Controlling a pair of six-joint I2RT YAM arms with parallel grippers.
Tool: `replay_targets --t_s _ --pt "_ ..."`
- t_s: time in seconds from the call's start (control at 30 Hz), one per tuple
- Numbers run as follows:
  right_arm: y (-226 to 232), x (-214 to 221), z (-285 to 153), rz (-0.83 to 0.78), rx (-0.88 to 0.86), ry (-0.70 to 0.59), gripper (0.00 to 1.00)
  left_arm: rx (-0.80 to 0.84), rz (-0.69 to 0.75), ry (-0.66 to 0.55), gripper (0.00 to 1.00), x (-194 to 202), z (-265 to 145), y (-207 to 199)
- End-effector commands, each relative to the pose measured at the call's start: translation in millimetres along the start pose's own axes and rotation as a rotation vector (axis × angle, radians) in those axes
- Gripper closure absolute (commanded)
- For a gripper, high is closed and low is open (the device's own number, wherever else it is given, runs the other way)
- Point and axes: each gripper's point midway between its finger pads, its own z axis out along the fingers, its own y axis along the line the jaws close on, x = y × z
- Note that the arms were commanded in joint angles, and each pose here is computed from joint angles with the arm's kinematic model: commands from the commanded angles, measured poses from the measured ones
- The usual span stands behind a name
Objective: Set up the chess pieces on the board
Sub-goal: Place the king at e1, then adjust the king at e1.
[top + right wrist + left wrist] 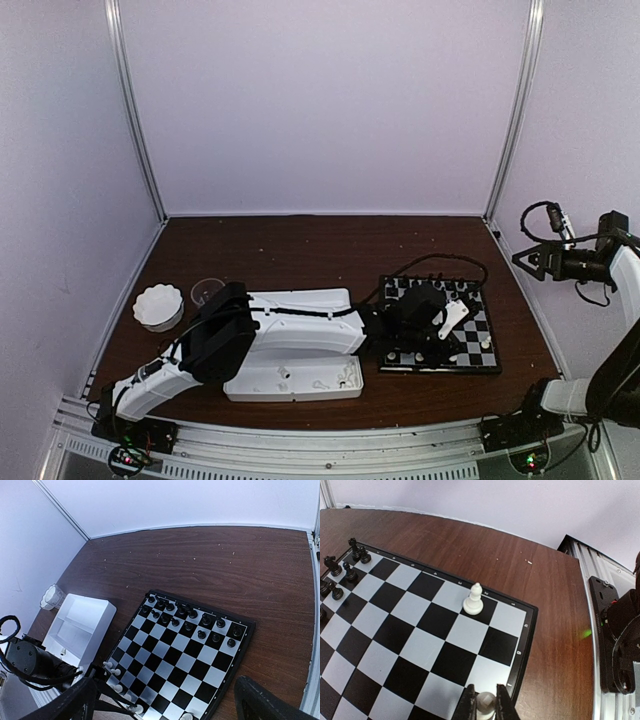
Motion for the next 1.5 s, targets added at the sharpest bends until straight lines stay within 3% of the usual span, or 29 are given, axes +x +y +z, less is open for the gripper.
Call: replay_targets --t_s 0.0,0.63,1.0,1.07,1.2,1.47 --pt "1 -1 1 -0.014 -0.016 -0.012 0.0 0.019 -0.001 -0.041 0.91 -17 -2 -4" --pt "3 -2 1 -0.017 -0.025 -0.012 0.0 0.04 0.019 -0.079 0.74 -33 -9 -11" --pt "6 -16 -5 -0.091 -0.058 0.039 0.01 0.002 0.159 -0.261 0.58 -123 -72 -24" --pt "17 -9 -9 -0.153 -0.128 0.105 0.1 -0.018 0.167 -0.262 0.57 -128 -89 -22" --pt "40 22 -7 -0.297 -0.266 0.299 0.42 -0.075 0.124 -0.245 0.57 -124 -130 -4" --pt "51 147 17 -0.771 -0.307 0.749 0.84 -0.221 -0.036 -0.19 0.59 -80 -203 52"
